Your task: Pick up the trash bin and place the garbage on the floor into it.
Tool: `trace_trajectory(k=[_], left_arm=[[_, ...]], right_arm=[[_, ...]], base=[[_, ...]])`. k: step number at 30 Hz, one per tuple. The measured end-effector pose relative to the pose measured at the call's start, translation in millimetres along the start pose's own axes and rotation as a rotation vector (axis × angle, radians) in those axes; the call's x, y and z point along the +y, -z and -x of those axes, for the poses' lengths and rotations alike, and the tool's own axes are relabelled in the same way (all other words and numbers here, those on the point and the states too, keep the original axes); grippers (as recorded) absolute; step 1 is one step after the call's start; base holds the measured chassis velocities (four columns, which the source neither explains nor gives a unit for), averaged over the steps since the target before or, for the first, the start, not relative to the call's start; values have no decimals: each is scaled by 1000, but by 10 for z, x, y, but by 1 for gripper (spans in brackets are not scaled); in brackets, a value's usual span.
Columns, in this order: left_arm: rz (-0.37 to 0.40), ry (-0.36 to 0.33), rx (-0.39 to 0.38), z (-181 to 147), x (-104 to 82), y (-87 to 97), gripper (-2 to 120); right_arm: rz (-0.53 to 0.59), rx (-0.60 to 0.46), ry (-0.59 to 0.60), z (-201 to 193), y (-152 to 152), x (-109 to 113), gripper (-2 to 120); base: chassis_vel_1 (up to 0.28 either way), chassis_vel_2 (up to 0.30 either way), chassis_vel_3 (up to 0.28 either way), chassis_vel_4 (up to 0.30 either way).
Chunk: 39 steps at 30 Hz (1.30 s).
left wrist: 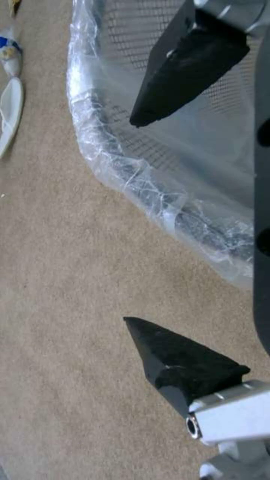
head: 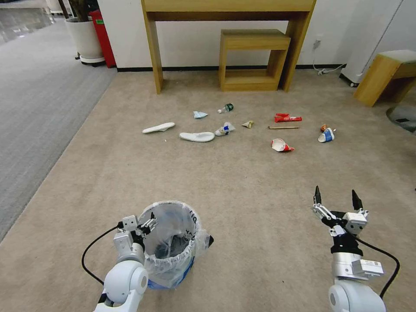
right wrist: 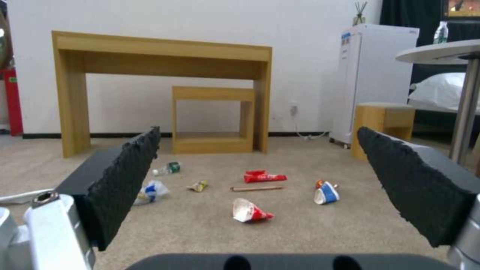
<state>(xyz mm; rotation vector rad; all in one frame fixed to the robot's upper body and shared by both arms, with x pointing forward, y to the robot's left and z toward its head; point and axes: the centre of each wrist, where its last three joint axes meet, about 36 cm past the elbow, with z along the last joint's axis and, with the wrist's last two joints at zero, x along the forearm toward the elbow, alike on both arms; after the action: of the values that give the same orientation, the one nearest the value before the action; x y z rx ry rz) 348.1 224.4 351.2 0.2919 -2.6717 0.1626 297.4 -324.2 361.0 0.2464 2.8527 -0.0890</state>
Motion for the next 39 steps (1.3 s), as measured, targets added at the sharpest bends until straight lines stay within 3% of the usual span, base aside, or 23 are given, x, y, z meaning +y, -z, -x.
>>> trace_trajectory(k=[39], left_arm=[[0,0,0,0,0,0,100]], right_arm=[[0,0,0,0,0,0,100]], base=[[0,0,0,0]])
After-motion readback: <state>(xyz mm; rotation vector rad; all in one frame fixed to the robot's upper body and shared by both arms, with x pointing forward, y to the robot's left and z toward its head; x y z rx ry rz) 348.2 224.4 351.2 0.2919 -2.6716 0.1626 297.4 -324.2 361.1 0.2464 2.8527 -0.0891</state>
